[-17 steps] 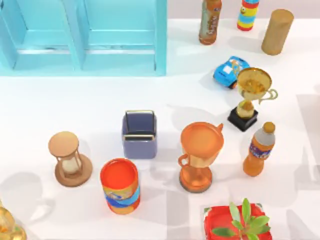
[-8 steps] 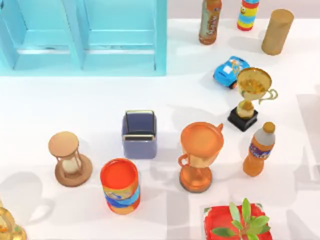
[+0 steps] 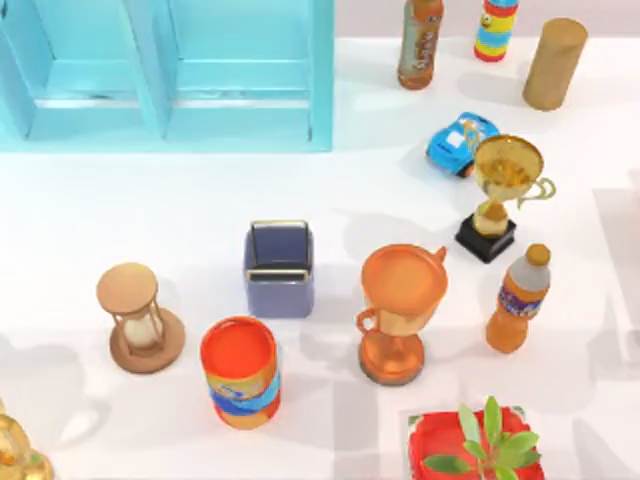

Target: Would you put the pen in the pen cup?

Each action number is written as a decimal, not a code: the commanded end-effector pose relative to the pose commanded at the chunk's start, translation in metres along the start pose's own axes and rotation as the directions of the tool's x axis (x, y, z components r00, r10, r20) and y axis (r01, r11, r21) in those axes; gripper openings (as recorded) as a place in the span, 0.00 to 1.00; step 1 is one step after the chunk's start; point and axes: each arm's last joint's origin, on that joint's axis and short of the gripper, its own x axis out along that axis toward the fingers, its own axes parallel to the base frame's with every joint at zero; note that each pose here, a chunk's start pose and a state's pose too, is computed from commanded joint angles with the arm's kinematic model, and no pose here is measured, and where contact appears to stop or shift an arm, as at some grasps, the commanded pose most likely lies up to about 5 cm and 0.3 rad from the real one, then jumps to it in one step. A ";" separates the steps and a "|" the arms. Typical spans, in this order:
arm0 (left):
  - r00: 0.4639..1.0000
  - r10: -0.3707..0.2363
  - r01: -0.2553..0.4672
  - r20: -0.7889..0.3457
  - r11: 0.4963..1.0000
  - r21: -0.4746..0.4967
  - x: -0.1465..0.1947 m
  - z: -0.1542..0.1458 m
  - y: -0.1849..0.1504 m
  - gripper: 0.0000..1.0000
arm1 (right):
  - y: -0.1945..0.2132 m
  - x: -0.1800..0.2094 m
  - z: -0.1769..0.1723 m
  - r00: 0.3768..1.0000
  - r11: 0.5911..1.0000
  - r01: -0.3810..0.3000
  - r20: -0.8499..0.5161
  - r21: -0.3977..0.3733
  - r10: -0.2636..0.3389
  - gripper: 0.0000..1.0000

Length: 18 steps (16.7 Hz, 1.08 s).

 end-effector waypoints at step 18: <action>0.936 0.176 -0.298 0.304 0.858 0.419 0.066 -0.053 -0.136 0.00 | 0.000 0.000 0.000 1.000 1.000 0.000 0.000 0.000 0.000 1.00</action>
